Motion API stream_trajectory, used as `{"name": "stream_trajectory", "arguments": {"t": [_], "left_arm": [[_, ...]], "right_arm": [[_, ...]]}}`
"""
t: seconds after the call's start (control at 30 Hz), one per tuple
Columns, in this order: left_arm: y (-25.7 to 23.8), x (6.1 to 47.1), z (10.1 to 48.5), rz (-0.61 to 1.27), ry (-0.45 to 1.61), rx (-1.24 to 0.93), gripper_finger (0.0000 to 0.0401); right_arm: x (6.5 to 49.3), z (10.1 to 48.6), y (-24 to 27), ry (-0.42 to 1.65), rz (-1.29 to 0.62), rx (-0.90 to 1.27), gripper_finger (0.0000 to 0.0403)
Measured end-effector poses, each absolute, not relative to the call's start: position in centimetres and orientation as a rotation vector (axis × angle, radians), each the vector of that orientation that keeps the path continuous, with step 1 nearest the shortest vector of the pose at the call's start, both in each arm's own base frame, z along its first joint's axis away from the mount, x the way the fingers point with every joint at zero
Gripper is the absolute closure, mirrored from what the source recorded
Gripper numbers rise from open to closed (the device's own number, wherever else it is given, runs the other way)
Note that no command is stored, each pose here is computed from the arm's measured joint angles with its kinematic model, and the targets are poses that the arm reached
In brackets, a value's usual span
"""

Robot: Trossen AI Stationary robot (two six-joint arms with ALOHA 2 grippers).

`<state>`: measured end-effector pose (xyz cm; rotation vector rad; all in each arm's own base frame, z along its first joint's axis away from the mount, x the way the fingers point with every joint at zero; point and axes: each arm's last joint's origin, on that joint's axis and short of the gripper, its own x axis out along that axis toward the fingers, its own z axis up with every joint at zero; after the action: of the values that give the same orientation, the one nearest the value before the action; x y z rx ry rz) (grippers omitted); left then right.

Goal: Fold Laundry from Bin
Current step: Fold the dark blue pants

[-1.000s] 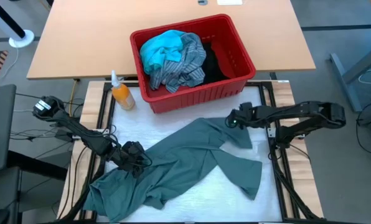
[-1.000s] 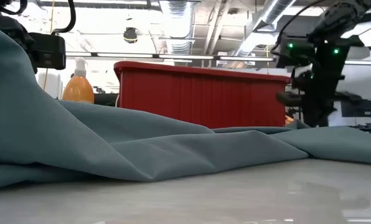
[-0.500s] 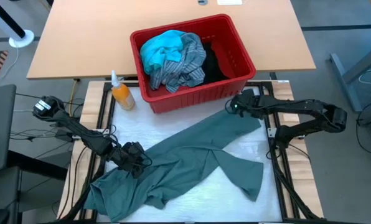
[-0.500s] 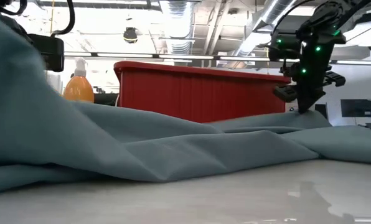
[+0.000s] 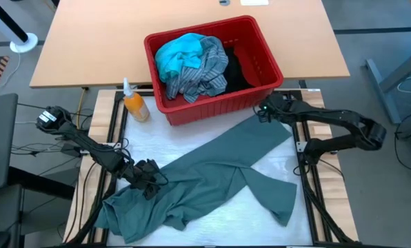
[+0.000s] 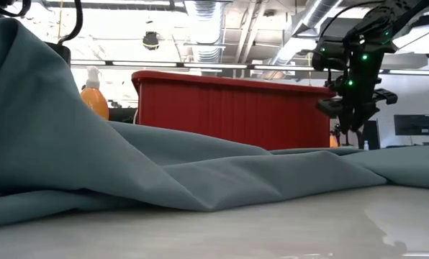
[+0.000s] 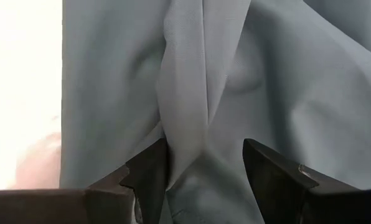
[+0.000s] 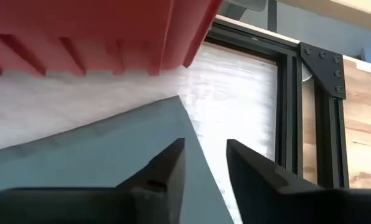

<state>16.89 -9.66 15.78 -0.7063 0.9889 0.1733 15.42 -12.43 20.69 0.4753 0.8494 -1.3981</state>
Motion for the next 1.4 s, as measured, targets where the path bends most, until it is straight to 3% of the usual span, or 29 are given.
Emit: {"name": "stream_trajectory", "arguments": {"t": [0.23,0.5,0.63,0.83,0.93,1.1,1.3,1.4], "left_arm": [[-9.7,17.0,15.9,0.161,0.979,-0.706,0.0207],[-9.8,16.9,15.8,0.081,1.006,-0.623,0.0207],[-9.8,17.0,15.9,0.065,0.990,-0.552,0.0207],[-9.6,17.0,15.9,0.048,0.962,-0.440,0.0207],[-9.6,17.0,15.9,0.035,0.959,-0.404,0.0207],[-9.5,17.1,15.9,0.027,0.944,-0.341,0.0207],[-9.2,17.2,15.9,0.011,0.942,-0.291,0.0207],[-9.0,17.3,15.9,0.008,0.950,-0.307,0.0207]], "right_arm": [[16.3,23.2,-10.9,0.837,-1.284,0.443,0.0209],[19.9,26.8,-4.3,0.905,-0.591,0.442,0.0219],[18.9,26.3,1.0,1.099,-0.438,0.465,0.0233],[15.8,25.4,8.2,1.293,-0.421,0.571,0.0244],[14.8,24.8,10.5,1.340,-0.512,0.650,0.0237],[13.5,23.3,11.7,1.445,-0.788,0.668,0.0203],[13.5,19.2,12.7,1.513,-0.784,0.803,0.0178],[12.9,17.5,12.3,1.530,-0.893,0.784,0.0177]]}}
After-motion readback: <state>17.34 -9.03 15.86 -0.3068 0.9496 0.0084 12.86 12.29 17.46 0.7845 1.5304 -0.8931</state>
